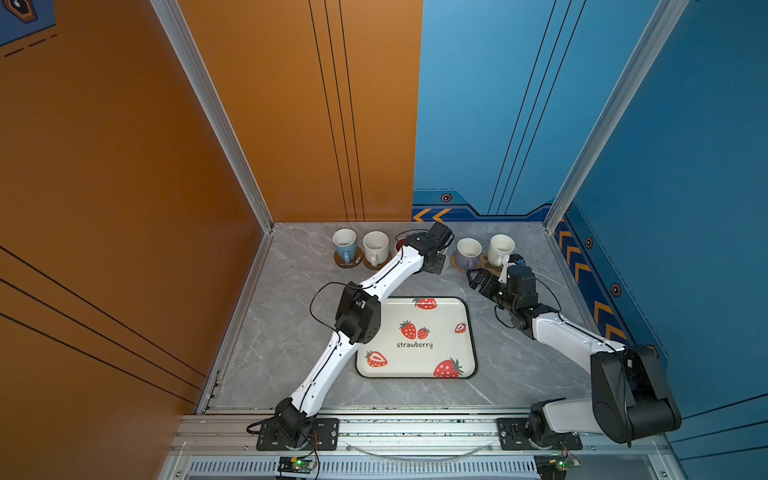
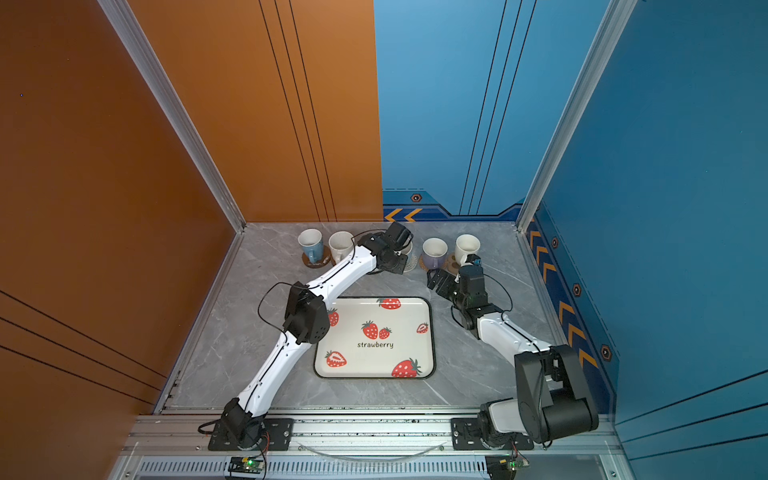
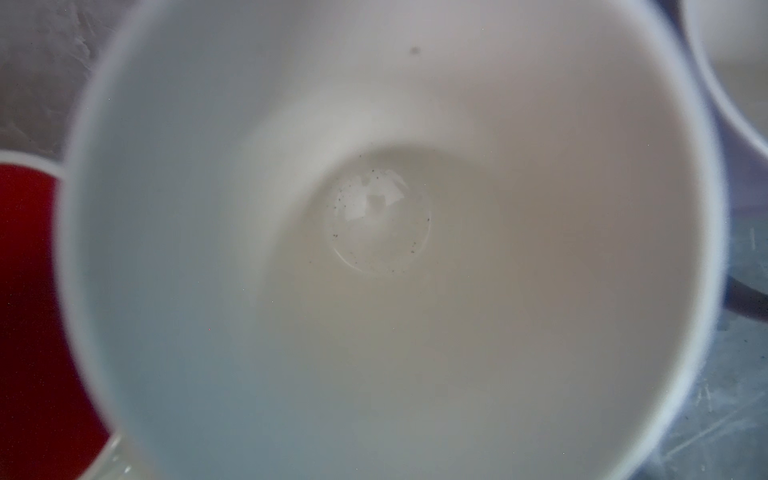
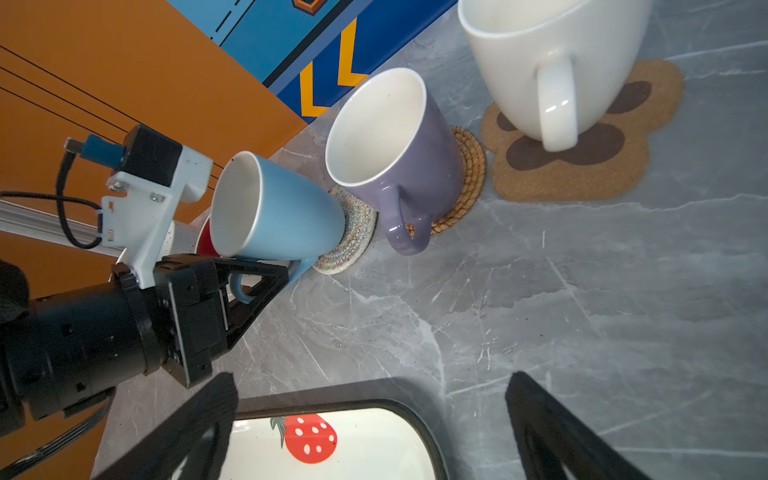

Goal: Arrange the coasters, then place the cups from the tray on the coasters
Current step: 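Lower the light-blue mug onto the woven coaster beside the red-inside mug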

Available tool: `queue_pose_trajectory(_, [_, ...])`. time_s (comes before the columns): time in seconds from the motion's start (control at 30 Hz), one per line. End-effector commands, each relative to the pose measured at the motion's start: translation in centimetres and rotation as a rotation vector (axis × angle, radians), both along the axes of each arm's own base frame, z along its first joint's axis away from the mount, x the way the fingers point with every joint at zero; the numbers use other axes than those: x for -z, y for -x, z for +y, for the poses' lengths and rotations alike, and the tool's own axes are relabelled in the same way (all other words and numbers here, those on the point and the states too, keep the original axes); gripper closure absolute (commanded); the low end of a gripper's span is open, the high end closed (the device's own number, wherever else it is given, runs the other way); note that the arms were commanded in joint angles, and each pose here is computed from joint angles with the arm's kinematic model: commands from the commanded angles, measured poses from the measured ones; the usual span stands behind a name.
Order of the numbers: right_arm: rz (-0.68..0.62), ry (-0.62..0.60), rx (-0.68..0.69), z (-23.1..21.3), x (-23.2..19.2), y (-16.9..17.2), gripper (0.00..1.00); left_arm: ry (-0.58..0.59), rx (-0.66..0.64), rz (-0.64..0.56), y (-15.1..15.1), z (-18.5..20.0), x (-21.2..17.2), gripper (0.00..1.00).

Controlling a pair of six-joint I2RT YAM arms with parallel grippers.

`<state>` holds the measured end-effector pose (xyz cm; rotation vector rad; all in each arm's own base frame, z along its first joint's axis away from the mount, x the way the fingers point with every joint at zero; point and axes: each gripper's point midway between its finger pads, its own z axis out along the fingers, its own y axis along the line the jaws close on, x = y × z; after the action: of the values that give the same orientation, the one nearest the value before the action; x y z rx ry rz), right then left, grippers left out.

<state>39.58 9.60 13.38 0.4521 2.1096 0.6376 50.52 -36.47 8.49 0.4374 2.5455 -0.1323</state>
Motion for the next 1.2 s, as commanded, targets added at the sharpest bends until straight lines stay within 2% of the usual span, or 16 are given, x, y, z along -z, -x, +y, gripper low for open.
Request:
queue_pose_trajectory(0.0, [-0.035, -0.019, -0.01, 0.2, -1.2, -0.9, 0.01, 0.084, -0.01, -0.07, -1.5, -0.8, -3.0, 1.0])
queue_pose_trajectory(0.73, [-0.031, -0.017, -0.009, 0.2, -1.2, -0.9, 0.01, 0.1, -0.006, -0.06, -1.8, -1.2, -1.9, 1.0])
queue_pose_trajectory(0.93, [-0.028, -0.017, -0.009, 0.2, -1.1, -1.0, 0.01, 0.1, -0.003, -0.055, -1.8, -1.1, -1.8, 0.86])
queue_pose_trajectory(1.07, [-0.026, -0.019, -0.01, 0.2, -1.0, -1.0, 0.0, 0.098, 0.0, -0.054, -1.7, -1.1, -1.9, 0.82])
queue_pose_trajectory(1.17, [-0.024, -0.02, -0.011, 0.3, -1.0, -1.0, 0.0, 0.097, 0.0, -0.054, -1.7, -1.1, -1.9, 0.75])
